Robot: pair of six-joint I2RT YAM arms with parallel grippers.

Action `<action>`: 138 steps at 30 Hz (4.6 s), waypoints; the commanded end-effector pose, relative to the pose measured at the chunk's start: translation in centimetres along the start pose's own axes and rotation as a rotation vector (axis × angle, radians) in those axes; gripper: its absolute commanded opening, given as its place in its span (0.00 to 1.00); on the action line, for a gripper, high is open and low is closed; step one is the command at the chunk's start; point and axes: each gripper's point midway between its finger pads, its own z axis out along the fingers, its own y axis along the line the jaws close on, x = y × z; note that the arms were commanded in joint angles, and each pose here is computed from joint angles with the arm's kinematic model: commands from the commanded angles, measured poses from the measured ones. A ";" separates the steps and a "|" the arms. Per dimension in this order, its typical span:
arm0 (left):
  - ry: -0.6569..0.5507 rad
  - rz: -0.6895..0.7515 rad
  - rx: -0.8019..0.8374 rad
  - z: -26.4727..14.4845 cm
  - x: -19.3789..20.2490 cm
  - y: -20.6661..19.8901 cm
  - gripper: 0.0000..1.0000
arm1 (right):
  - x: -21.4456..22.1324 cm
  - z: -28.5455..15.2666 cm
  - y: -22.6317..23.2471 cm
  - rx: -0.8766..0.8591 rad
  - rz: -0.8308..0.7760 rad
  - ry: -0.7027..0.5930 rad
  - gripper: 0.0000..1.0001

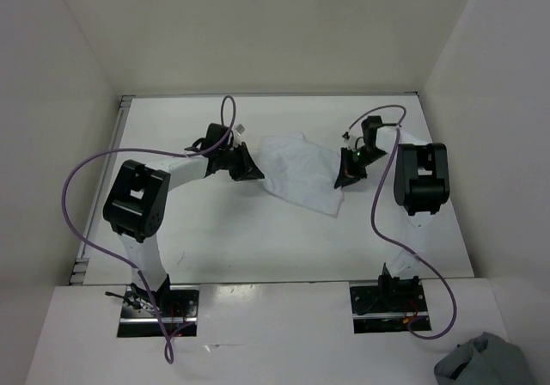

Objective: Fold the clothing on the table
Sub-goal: Flatten the skirt out

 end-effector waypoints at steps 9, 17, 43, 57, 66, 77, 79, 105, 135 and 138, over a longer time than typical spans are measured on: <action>-0.032 0.030 0.032 2.4 -2.6 -0.8 0.32 | -13.2 -6.6 4.4 0.028 -0.262 -0.432 0.84; -0.049 0.047 0.024 1.8 -3.2 -0.8 0.75 | -8.6 -5.7 1.4 0.130 -0.187 -0.389 1.00; 0.064 0.074 -0.104 3.2 -0.5 3.3 0.68 | -4.3 0.0 -1.5 0.079 -0.068 -0.204 0.77; 0.046 0.137 -0.046 3.6 -1.7 0.8 0.00 | -6.3 -1.6 0.0 0.044 -0.113 -0.272 0.00; -0.271 0.377 0.145 -5.3 -21.1 -15.7 0.00 | -20.5 -22.5 15.4 -0.093 -0.450 -0.747 0.00; -0.260 0.481 -0.150 -7.9 -17.1 -15.9 0.00 | -11.6 -15.6 11.3 -0.045 -0.413 -0.589 0.00; -0.137 0.471 -0.232 -4.4 -13.2 -12.2 0.00 | -8.5 -10.4 7.3 -0.002 -0.361 -0.462 0.00; 0.204 0.230 -0.182 -3.6 7.5 1.7 0.06 | 3.0 -5.6 2.8 0.037 -0.339 -0.153 0.00; -0.110 0.375 0.072 -18.9 5.8 -9.5 0.00 | 7.7 -17.6 14.2 -0.204 -0.767 -0.390 0.00; -0.076 0.353 0.050 -18.5 7.5 -7.7 0.01 | 7.7 -17.0 13.2 -0.158 -0.709 -0.385 0.00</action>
